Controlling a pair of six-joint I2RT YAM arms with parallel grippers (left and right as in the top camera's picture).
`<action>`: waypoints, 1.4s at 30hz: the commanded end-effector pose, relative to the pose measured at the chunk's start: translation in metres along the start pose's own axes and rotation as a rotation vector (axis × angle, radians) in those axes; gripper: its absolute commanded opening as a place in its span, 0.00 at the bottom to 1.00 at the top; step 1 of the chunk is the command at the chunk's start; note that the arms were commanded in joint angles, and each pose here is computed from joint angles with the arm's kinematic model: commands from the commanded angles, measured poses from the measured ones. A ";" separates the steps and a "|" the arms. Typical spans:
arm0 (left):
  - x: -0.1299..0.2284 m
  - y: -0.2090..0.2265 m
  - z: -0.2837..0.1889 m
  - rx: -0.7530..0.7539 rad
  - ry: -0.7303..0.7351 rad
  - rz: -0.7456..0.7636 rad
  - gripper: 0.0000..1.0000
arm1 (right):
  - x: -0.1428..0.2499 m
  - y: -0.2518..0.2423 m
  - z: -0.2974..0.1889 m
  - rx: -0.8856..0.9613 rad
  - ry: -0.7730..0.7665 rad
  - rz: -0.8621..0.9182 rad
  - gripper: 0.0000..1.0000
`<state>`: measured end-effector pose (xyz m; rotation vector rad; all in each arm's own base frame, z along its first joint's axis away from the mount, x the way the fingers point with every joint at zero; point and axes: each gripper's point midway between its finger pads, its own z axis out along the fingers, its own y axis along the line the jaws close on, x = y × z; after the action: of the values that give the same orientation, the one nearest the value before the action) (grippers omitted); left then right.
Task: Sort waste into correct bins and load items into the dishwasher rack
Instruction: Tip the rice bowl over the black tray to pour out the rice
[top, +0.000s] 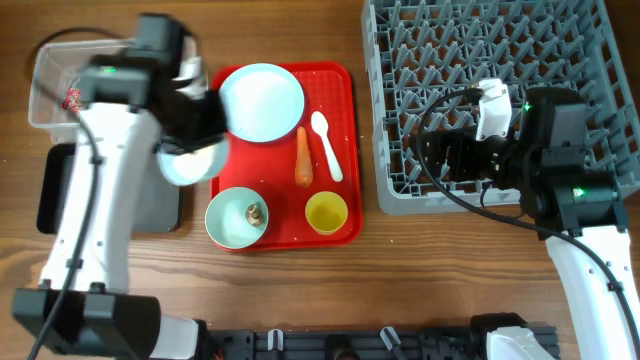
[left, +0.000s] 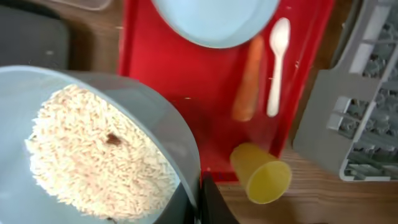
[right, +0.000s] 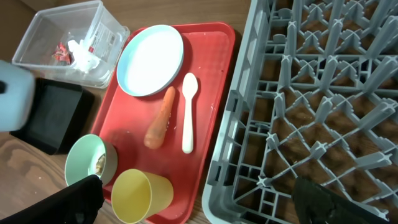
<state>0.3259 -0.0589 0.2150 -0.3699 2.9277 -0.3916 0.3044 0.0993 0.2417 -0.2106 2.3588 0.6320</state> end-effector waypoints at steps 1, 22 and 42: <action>-0.012 0.036 -0.007 0.134 0.003 0.036 0.04 | -0.006 0.003 -0.002 -0.001 -0.015 -0.005 1.00; -0.052 0.179 -0.001 0.812 -0.247 -0.376 0.04 | -0.005 0.003 -0.002 -0.001 -0.012 -0.003 1.00; -0.042 0.183 -0.034 1.021 -0.257 -0.595 0.04 | -0.004 0.003 -0.002 -0.001 -0.007 -0.001 1.00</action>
<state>0.3225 0.1183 0.1979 -0.9518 2.0283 -1.6137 0.3035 0.0992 0.2409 -0.2092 2.3644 0.6329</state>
